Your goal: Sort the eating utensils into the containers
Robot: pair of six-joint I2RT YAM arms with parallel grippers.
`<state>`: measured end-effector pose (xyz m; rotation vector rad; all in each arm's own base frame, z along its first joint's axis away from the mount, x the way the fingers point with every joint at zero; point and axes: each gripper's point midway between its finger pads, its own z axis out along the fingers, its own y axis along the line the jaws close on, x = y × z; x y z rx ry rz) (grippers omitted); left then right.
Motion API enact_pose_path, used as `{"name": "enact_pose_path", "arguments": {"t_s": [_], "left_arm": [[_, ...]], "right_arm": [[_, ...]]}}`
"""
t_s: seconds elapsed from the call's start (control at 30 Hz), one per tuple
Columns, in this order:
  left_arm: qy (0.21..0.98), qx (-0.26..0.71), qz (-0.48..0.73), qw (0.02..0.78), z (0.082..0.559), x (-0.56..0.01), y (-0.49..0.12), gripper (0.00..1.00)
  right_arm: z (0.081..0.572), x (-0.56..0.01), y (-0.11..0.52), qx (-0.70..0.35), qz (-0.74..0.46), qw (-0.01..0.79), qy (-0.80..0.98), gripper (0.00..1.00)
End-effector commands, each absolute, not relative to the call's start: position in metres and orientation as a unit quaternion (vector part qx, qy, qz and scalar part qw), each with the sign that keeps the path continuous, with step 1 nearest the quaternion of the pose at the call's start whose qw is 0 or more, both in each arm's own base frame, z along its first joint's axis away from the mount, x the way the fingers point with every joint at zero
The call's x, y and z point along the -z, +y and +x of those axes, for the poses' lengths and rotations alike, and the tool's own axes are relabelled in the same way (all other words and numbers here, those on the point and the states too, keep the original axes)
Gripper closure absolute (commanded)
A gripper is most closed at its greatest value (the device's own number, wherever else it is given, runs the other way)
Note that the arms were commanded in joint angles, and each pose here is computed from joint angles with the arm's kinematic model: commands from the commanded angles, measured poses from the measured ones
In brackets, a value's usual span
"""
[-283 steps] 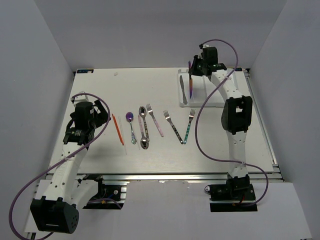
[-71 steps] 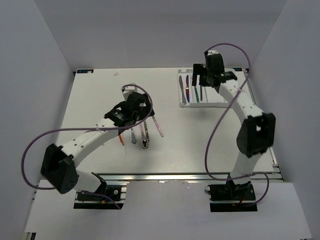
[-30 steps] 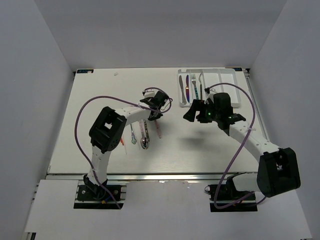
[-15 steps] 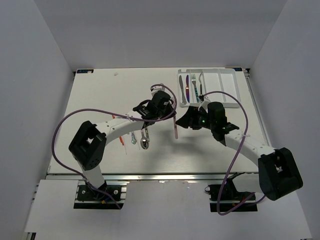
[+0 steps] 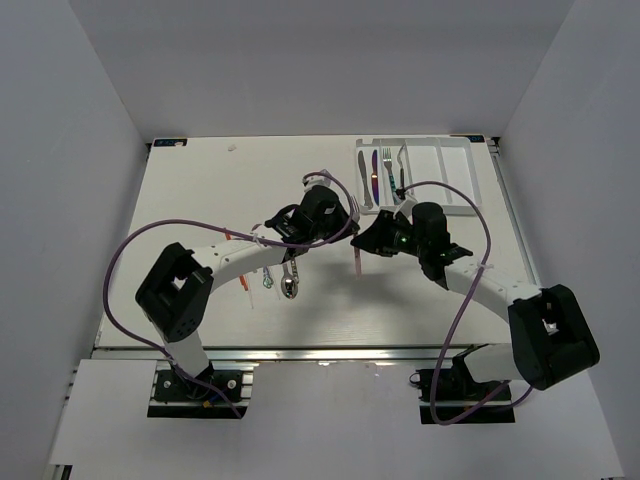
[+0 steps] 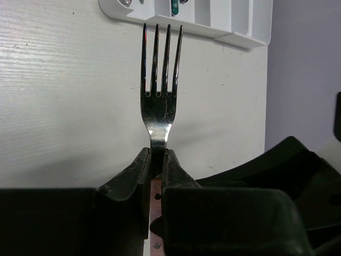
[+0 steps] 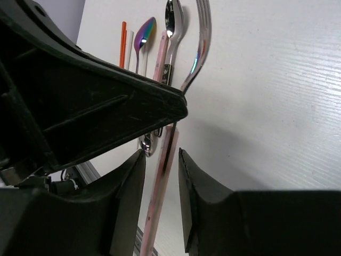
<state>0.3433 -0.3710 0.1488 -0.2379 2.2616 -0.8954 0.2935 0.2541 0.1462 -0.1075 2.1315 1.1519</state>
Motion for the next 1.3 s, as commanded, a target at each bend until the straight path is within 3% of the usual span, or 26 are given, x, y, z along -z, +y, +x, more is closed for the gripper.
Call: {"name": "enact_pose_path", "arguments": {"t_s": [0.0, 0.07, 0.17, 0.2, 0.23, 0.27, 0.3, 0.37, 0.4, 0.43, 0.7, 0.87, 0.93, 0.97, 1.27], "left_arm": [[0.840, 0.393, -0.091, 0.363, 0.342, -0.189, -0.378, 1.00], [0.838, 0.392, -0.095, 0.368, 0.343, -0.193, -0.376, 1.00], [0.838, 0.393, -0.093, 0.369, 0.343, -0.194, -0.377, 1.00], [0.838, 0.393, -0.092, 0.368, 0.343, -0.195, -0.378, 1.00], [0.838, 0.392, -0.092, 0.368, 0.343, -0.194, -0.378, 1.00], [0.839, 0.390, -0.091, 0.368, 0.343, -0.193, -0.378, 1.00], [0.841, 0.386, -0.090, 0.368, 0.344, -0.191, -0.376, 0.87], [0.840, 0.374, -0.096, 0.381, 0.348, -0.195, -0.371, 0.51], [0.850, 0.352, -0.100, 0.380, 0.347, -0.190, -0.364, 0.31], [0.853, 0.336, -0.103, 0.385, 0.349, -0.192, -0.358, 0.02], [0.842, 0.101, -0.145, 0.510, 0.365, -0.258, -0.242, 0.02], [0.837, 0.068, -0.116, 0.530, 0.340, -0.275, -0.203, 0.02], [0.837, 0.059, -0.095, 0.535, 0.326, -0.276, -0.188, 0.02], [0.838, 0.050, -0.085, 0.537, 0.322, -0.275, -0.182, 0.02], [0.831, -0.091, -0.073, 0.543, 0.286, -0.258, -0.103, 0.02]], "right_arm": [[0.300, -0.161, 0.264, -0.465, -0.049, 0.361, 0.807, 0.63], [0.300, -0.158, 0.264, -0.465, -0.048, 0.357, 0.809, 0.62], [0.301, -0.158, 0.265, -0.467, -0.047, 0.356, 0.808, 0.69], [0.299, -0.159, 0.266, -0.472, -0.051, 0.353, 0.806, 0.86], [0.299, -0.161, 0.267, -0.476, -0.054, 0.356, 0.802, 0.97], [0.299, -0.161, 0.267, -0.476, -0.053, 0.355, 0.803, 1.00], [0.300, -0.163, 0.267, -0.475, -0.052, 0.358, 0.802, 1.00], [0.303, -0.161, 0.265, -0.464, -0.049, 0.360, 0.808, 1.00], [0.314, -0.165, 0.260, -0.444, -0.047, 0.379, 0.811, 1.00], [0.319, -0.161, 0.256, -0.426, -0.043, 0.380, 0.820, 1.00], [0.404, -0.134, 0.180, -0.229, 0.008, 0.416, 0.880, 1.00], [0.487, -0.157, 0.144, -0.147, -0.009, 0.437, 0.887, 1.00], [0.506, -0.134, 0.131, -0.125, -0.008, 0.409, 0.904, 1.00], [0.526, -0.156, 0.130, -0.119, -0.022, 0.434, 0.893, 1.00], [0.597, -0.124, 0.115, -0.070, -0.029, 0.418, 0.905, 1.00]]}}
